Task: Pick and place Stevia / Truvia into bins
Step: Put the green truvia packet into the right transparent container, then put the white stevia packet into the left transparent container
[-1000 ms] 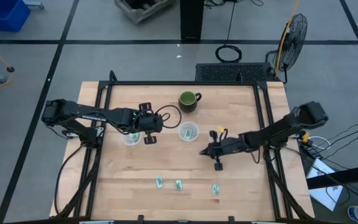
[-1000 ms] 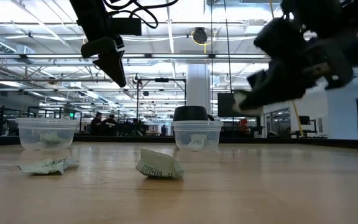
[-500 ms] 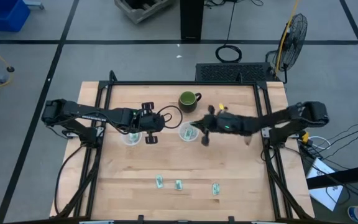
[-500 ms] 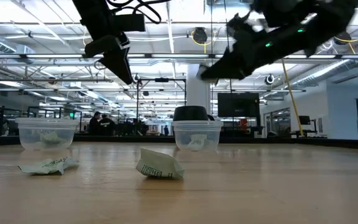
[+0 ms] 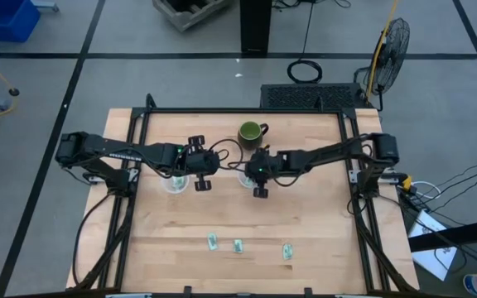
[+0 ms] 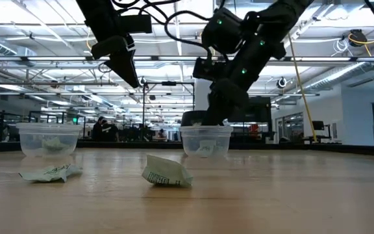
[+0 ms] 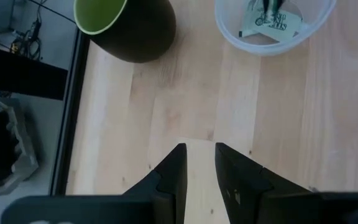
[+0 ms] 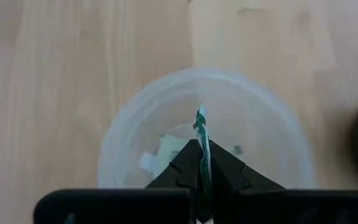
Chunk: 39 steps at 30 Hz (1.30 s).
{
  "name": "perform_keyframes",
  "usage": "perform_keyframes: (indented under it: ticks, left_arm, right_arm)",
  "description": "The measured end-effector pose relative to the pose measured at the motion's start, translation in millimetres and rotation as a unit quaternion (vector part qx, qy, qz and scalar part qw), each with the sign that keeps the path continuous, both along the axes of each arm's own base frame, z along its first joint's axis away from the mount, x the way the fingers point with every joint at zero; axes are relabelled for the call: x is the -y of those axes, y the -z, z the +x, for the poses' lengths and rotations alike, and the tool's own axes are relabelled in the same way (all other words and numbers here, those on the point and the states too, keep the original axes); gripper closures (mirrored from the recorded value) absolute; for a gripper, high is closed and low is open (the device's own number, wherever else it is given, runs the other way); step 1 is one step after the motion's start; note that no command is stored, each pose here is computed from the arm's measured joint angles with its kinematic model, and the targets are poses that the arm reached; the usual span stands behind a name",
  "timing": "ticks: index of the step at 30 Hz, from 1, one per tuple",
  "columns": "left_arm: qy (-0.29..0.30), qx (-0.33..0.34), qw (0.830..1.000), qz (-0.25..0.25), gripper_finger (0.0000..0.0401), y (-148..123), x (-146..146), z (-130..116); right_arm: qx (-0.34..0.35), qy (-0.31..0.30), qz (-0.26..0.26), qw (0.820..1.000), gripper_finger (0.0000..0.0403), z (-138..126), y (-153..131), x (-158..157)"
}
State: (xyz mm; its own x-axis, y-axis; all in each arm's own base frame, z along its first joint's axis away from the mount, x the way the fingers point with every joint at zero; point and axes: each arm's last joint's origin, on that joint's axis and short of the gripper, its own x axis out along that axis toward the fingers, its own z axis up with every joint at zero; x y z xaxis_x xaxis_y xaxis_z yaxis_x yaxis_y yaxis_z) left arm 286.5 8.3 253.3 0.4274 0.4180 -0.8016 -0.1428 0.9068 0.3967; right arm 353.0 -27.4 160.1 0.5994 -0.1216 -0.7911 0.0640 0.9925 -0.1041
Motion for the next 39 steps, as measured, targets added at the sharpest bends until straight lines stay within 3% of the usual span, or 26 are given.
perform_keyframes:
  ticks: [6,20,25,31,39]
  left_arm:
    - [0.000,0.000,1.000,-0.001,0.0311,0.0,0.0,-0.1]
    - [-0.001,0.000,1.000,-0.001,0.0311,0.0,-0.1,-0.1]
    - [-0.005,0.003,1.000,-0.006,0.0311,0.0,0.0,0.0]
    - [0.018,0.019,0.995,-0.098,0.0311,0.8,5.1,2.4]
    - [0.131,0.027,0.959,-0.248,0.0311,10.3,35.9,3.9]
  right_arm:
    - [0.004,0.011,0.011,1.000,0.0389,0.7,0.3,-0.2]
    - [0.021,0.009,0.008,1.000,0.0314,3.2,-1.9,0.0]
    - [0.063,0.006,0.004,0.998,0.0315,0.6,-23.8,-0.6]
    - [0.115,0.012,0.012,0.993,0.0324,-14.3,-64.6,-5.1]
    - [0.125,-0.018,0.017,0.992,0.0326,-35.8,-93.9,-26.0]
